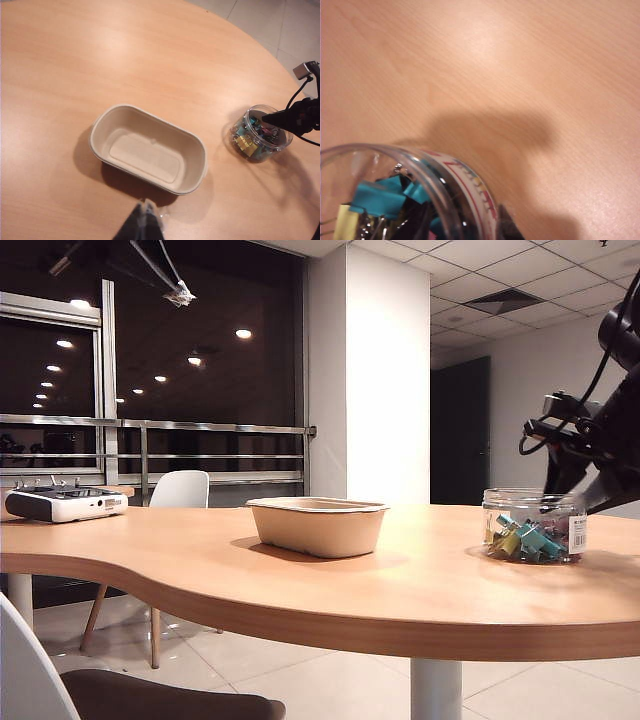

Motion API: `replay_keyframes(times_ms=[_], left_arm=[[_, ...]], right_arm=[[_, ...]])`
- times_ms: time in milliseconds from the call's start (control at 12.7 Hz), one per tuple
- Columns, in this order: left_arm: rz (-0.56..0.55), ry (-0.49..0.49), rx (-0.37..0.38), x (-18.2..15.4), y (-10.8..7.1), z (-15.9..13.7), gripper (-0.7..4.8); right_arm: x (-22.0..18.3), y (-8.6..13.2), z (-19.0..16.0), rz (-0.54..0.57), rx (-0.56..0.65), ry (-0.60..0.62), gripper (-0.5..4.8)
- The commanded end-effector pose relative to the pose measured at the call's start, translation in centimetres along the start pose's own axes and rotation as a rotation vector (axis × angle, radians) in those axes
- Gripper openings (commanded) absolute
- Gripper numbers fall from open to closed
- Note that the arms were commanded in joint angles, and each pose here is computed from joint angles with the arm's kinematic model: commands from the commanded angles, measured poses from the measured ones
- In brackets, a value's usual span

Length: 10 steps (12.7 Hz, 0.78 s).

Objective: Pick up the box filled with clips, pour some clips from it into the rectangular paper box, and then put the clip box back on the table.

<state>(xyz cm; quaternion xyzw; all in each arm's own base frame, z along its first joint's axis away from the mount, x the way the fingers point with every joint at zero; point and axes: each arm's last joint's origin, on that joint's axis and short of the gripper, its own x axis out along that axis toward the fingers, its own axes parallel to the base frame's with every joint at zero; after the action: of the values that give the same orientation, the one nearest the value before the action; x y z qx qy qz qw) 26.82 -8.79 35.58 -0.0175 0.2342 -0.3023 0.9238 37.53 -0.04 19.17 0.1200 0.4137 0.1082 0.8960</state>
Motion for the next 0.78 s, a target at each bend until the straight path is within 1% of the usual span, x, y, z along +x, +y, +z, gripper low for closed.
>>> replay_keyframes(times_ms=[78, 157, 235, 785], left_arm=[[0.0, -0.014, 0.006, -0.16, -0.06, 0.21, -0.06], [0.0, -0.014, 0.006, -0.16, -0.06, 0.2, -0.06], [0.0, -0.015, 0.006, -0.16, -0.06, 0.21, -0.06], [0.004, -0.015, 0.006, -0.16, -0.05, 0.21, -0.06]], right_arm=[[0.76, -0.22, -0.26, -0.001, 0.003, 0.015, 1.69], [0.76, -0.21, -0.24, 0.0, 0.003, 0.013, 1.65], [0.73, -0.21, -0.18, 0.0, 0.002, 0.01, 1.38], [0.47, -0.04, 0.57, 0.004, -0.004, -0.01, 1.49]])
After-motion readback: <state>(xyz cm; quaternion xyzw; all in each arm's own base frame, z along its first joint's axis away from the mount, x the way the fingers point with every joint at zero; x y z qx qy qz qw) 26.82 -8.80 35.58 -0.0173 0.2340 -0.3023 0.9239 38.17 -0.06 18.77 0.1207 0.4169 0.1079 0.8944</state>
